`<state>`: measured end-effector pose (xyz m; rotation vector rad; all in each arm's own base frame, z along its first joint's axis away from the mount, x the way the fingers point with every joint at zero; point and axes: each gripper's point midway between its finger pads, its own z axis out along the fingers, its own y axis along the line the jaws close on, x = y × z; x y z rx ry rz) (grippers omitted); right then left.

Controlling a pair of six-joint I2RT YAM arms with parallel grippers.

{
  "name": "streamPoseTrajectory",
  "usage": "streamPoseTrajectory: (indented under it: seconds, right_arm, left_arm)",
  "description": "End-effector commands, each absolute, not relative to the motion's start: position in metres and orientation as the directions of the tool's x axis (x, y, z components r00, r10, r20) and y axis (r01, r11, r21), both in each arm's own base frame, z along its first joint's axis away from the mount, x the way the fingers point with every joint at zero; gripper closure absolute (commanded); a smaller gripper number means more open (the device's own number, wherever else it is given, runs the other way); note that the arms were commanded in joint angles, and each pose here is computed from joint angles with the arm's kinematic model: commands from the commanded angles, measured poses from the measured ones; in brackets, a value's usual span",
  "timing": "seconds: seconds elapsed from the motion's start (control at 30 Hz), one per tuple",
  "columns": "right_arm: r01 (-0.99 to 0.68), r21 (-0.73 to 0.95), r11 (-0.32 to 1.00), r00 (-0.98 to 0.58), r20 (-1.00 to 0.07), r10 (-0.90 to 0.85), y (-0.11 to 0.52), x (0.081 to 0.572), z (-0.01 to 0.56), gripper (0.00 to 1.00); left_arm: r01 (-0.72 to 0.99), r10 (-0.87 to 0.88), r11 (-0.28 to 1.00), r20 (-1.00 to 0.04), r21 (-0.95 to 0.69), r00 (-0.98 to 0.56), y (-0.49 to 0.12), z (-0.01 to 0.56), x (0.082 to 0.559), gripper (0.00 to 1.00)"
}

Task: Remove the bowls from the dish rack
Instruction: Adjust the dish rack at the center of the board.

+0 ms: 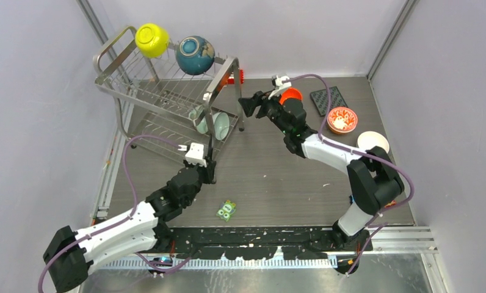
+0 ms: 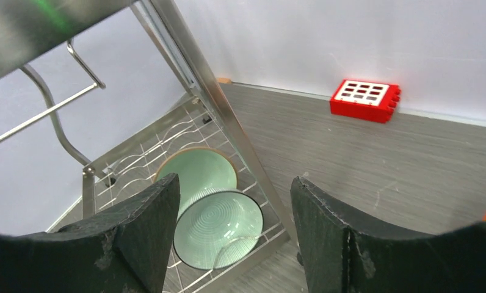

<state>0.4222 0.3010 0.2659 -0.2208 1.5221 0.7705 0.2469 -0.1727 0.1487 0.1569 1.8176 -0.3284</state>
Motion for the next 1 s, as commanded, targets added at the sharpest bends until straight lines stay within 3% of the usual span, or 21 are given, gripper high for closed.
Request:
streamPoseTrajectory:
  seconds: [0.0,0.43,0.97]
  right_arm:
    - [-0.662,0.286,0.693,-0.052,-0.939,0.339,0.324,0.425,0.304,0.30]
    - [-0.626,0.261,0.735,-0.072,-0.958,0.278,0.346,0.458,0.287,0.37]
    - [-0.609,0.242,0.755,-0.083,-0.967,0.242,0.355,0.461,0.267,0.81]
  left_arm:
    - [0.237,-0.154,0.942,-0.936,-0.236,-0.317,-0.171,0.141,0.239,1.00]
    - [0.192,-0.178,0.949,-0.927,-0.250,-0.329,-0.159,0.135,0.235,1.00]
    - [0.125,-0.210,0.957,-0.923,-0.262,-0.324,-0.148,0.132,0.236,1.00]
